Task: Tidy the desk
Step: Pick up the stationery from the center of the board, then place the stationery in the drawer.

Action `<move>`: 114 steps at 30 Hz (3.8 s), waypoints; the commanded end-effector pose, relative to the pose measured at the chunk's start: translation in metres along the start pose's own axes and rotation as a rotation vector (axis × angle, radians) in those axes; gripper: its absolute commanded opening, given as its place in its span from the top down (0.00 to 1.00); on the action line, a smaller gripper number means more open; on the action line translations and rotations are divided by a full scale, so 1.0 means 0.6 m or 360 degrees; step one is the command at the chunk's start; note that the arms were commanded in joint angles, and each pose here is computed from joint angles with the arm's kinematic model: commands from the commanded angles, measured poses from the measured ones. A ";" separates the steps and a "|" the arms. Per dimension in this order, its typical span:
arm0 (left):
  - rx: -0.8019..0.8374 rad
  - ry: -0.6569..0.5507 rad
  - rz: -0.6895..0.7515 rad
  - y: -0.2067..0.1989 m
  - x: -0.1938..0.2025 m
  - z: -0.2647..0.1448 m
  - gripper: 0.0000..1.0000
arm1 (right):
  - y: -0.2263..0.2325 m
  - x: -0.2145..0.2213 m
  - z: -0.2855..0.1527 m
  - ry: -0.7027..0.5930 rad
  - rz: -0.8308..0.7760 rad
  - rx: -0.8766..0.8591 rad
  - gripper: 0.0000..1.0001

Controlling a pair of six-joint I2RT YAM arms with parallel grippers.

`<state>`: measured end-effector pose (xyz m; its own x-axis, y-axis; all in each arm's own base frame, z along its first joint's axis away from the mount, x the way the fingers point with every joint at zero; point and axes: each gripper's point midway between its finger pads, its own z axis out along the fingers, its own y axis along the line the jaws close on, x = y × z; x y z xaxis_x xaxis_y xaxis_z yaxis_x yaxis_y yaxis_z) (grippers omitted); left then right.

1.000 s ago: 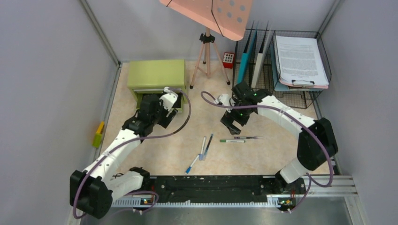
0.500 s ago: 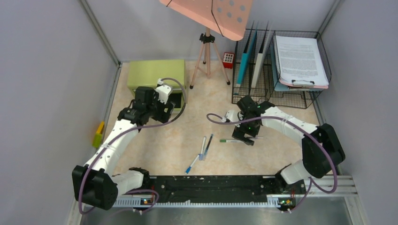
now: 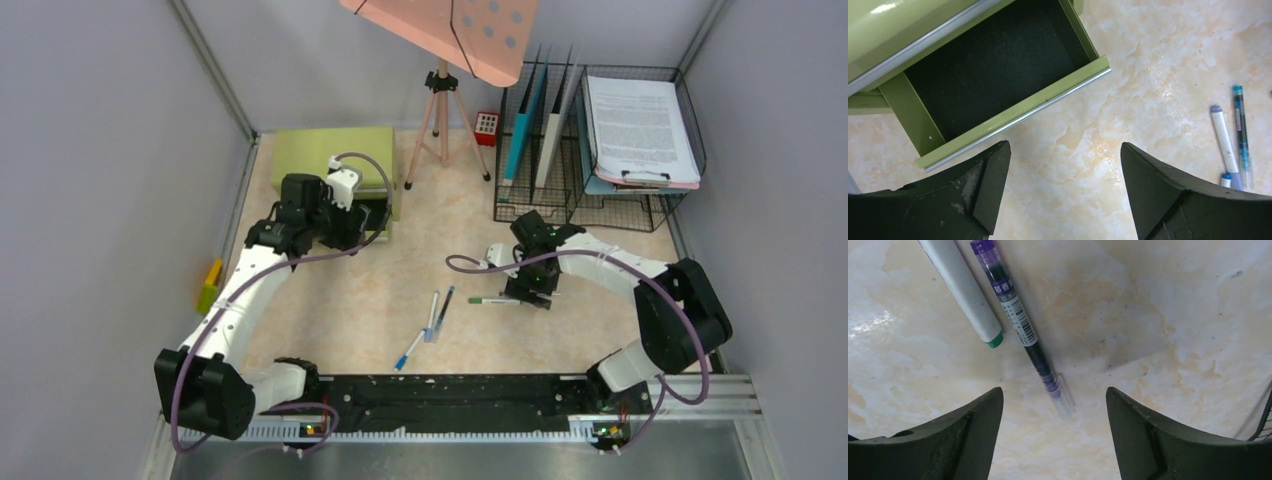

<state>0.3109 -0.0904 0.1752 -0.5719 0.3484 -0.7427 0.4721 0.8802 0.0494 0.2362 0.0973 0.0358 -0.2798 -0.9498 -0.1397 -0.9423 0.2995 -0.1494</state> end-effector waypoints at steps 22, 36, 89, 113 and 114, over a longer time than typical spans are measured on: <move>0.0066 -0.0103 -0.0643 0.089 -0.071 -0.060 0.14 | -0.074 -0.125 -0.067 -0.0271 0.0106 -0.0034 1.00; -0.0143 -0.0250 -0.1007 0.199 -0.047 -0.112 0.13 | -0.133 -0.452 -0.160 -0.0612 -0.0047 0.0216 1.00; -0.0568 -0.0397 -0.1018 0.259 0.010 -0.200 0.13 | -0.057 -0.790 -0.081 -0.1085 -0.0317 0.0562 0.55; -0.0177 -0.0413 -0.0302 0.144 -0.063 -0.174 0.03 | -0.085 -0.599 -0.322 -0.1194 0.0135 0.0279 0.23; -0.0150 -0.0383 -0.0230 0.123 -0.065 -0.163 0.03 | -0.090 -0.582 -0.323 -0.1189 0.0156 0.0273 0.23</move>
<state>0.3011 0.0311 0.2634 -0.4835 -0.0449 -0.8742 0.1733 0.9740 -0.1458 0.3501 0.4391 0.2772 -0.0083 -0.6496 -0.7602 -0.8588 0.3941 -0.3274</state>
